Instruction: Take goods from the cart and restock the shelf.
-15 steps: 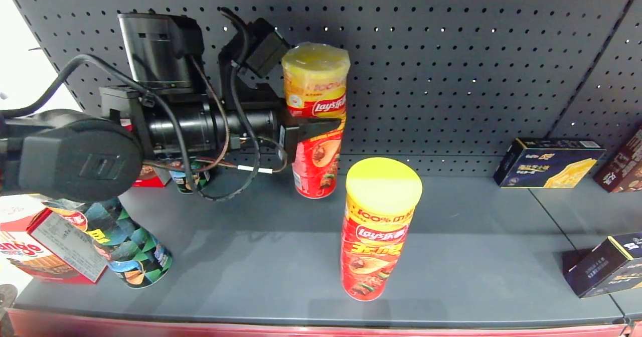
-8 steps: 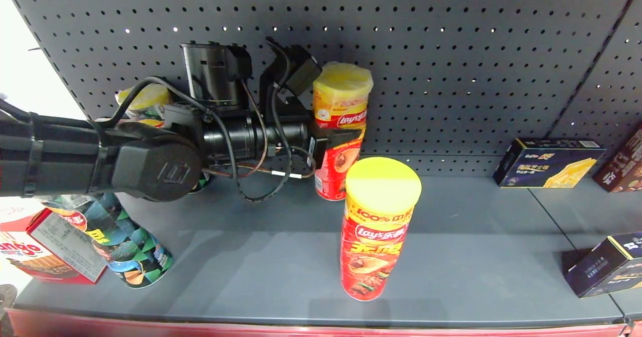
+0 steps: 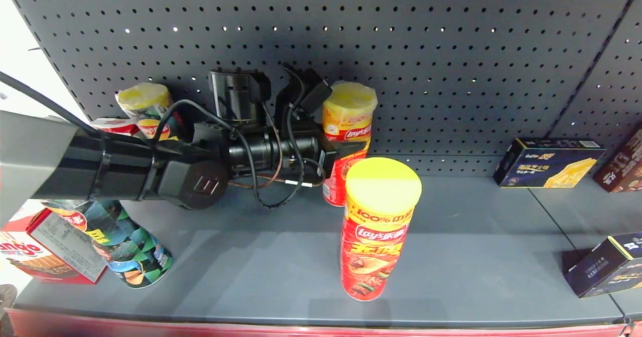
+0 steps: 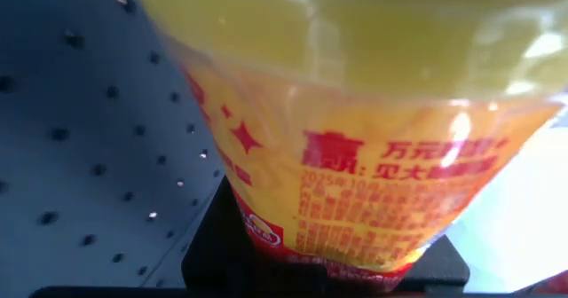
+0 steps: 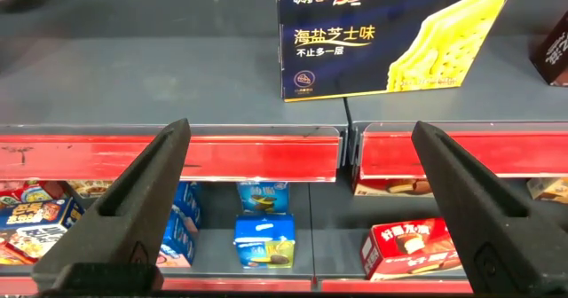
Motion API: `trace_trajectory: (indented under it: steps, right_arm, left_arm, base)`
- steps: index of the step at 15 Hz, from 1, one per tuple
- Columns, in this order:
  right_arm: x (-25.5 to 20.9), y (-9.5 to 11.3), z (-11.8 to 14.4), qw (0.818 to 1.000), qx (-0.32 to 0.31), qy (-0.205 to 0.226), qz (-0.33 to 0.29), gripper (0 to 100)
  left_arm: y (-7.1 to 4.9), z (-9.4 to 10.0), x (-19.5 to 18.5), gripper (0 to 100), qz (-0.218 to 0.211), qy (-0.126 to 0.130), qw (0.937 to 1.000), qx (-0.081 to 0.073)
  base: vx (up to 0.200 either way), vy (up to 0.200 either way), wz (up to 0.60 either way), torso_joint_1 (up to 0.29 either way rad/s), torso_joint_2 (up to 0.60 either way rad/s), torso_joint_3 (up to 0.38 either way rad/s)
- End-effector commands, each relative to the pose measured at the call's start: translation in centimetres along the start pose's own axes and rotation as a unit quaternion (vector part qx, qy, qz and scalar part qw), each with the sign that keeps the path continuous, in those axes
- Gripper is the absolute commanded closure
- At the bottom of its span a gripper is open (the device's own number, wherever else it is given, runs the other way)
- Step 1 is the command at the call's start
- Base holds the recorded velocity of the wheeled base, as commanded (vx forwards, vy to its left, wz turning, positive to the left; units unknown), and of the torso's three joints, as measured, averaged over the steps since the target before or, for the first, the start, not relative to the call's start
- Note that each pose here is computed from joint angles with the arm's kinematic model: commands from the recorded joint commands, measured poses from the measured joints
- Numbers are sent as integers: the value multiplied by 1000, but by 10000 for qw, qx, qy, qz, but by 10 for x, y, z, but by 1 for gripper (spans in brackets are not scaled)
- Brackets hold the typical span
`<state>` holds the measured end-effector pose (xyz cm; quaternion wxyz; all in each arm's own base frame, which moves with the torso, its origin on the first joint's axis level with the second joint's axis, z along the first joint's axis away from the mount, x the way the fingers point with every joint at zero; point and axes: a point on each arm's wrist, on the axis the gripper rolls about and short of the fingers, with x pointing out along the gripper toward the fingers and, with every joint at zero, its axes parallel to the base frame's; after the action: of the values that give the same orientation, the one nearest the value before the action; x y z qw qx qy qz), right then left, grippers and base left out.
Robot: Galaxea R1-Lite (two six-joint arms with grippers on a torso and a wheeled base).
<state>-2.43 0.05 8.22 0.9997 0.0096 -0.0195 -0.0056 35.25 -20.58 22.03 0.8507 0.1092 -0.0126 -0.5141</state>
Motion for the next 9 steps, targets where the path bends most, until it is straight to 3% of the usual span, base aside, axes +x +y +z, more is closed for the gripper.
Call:
trace_trajectory:
  steps: [1, 9]
  right_arm:
    - [0, 0, 0, 10000, 2, 3, 4, 0]
    - [0, 0, 0, 10000, 2, 3, 4, 0]
  left_arm:
    - [1, -9, 4, 100, -133, 51, 9999, -55]
    - [4, -21, 9, 100, -162, 100, 9998, -66]
  base:
    - [0, 0, 0, 0, 0, 0]
    - [0, 0, 0, 0, 0, 0]
